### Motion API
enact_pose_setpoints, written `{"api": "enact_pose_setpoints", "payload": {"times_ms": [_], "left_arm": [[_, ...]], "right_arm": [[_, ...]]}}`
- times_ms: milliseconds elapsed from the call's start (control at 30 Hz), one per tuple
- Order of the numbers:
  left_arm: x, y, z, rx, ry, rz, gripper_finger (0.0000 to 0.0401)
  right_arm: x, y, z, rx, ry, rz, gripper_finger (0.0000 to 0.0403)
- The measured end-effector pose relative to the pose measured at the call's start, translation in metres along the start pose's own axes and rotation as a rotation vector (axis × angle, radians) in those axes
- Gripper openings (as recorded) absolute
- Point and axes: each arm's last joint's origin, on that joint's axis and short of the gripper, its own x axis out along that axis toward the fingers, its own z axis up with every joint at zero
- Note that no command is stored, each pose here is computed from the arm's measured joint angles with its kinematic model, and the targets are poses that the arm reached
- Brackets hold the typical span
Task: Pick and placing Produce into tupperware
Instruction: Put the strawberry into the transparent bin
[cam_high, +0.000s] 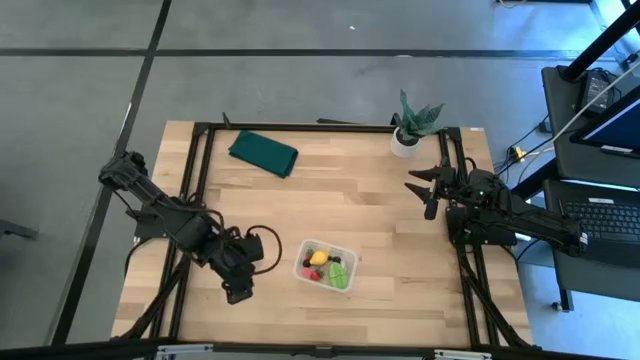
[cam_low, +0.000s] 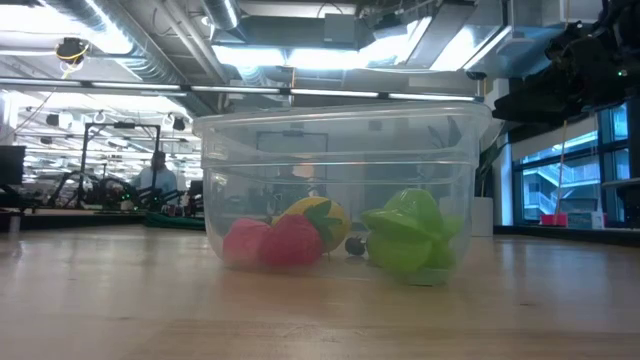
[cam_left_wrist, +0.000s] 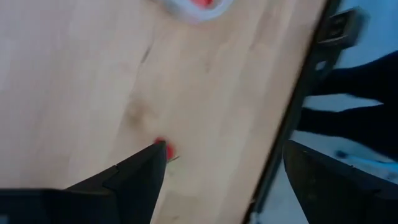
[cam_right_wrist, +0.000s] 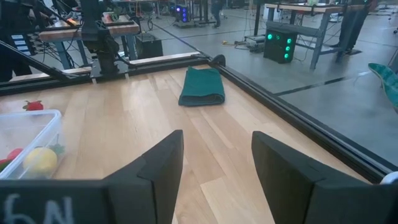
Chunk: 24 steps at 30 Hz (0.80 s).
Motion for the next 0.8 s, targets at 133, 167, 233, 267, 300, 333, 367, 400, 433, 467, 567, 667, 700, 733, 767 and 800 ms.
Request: {"api": "enact_pose_setpoints", "payload": {"times_ms": [133,167,233,267,300,333,367,400,433,467,567,667,700,733,767,800], "left_arm": [[0.014,0.003,-0.003,-0.036,0.067,0.114,0.0301],[0.019,0.002,-0.003,-0.052,0.085,0.14,0.03],[0.029,0.0,-0.003,-0.083,0.116,0.174,0.0295],[0.034,-0.002,-0.003,-0.099,0.135,0.182,0.0293],[0.04,-0.003,-0.003,-0.113,0.154,0.194,0.0291],[0.046,-0.005,-0.002,-0.131,0.176,0.206,0.0289],[0.052,-0.006,-0.003,-0.145,0.2,0.215,0.0286],[0.057,-0.007,-0.003,-0.156,0.22,0.226,0.0284],[0.063,-0.007,-0.004,-0.167,0.236,0.238,0.0282],[0.069,-0.006,-0.005,-0.174,0.256,0.252,0.028],[0.087,0.0,-0.01,-0.205,0.278,0.298,0.0273],[0.102,0.006,-0.015,-0.227,0.291,0.313,0.0268],[0.106,0.008,-0.017,-0.227,0.29,0.312,0.0266],[0.109,0.01,-0.018,-0.227,0.293,0.317,0.0265],[0.113,0.013,-0.02,-0.228,0.295,0.323,0.0264],[0.115,0.016,-0.021,-0.231,0.299,0.333,0.0263]], "right_arm": [[0.0,0.0,-0.001,-0.003,0.006,0.0,0.0193],[0.0,0.0,-0.001,-0.003,0.007,0.0,0.0193],[0.0,0.0,-0.001,-0.003,0.007,0.0,0.0193],[0.0,0.0,-0.001,-0.003,0.008,0.0,0.0193],[0.0,0.0,-0.001,-0.003,0.008,0.0,0.0193],[0.0,0.0,-0.001,-0.004,0.008,0.0,0.0193],[0.0,0.0,-0.001,-0.007,0.008,0.0,0.0193],[0.0,0.0,-0.001,-0.018,0.007,0.0,0.0193],[0.0,0.0,-0.001,-0.024,0.008,0.0,0.0193],[0.0,0.0,-0.001,-0.028,0.007,0.0,0.0193],[0.0,0.0,-0.001,-0.028,0.007,-0.006,0.0193],[0.0,0.0,-0.001,-0.026,0.007,-0.007,0.0193],[0.0,0.0,-0.001,-0.027,0.006,-0.007,0.0193],[0.0,0.0,-0.001,-0.026,0.005,-0.007,0.0193],[0.0,0.0,-0.001,-0.026,0.006,-0.007,0.0193],[0.0,0.0,-0.001,-0.025,0.005,-0.007,0.0193]]}}
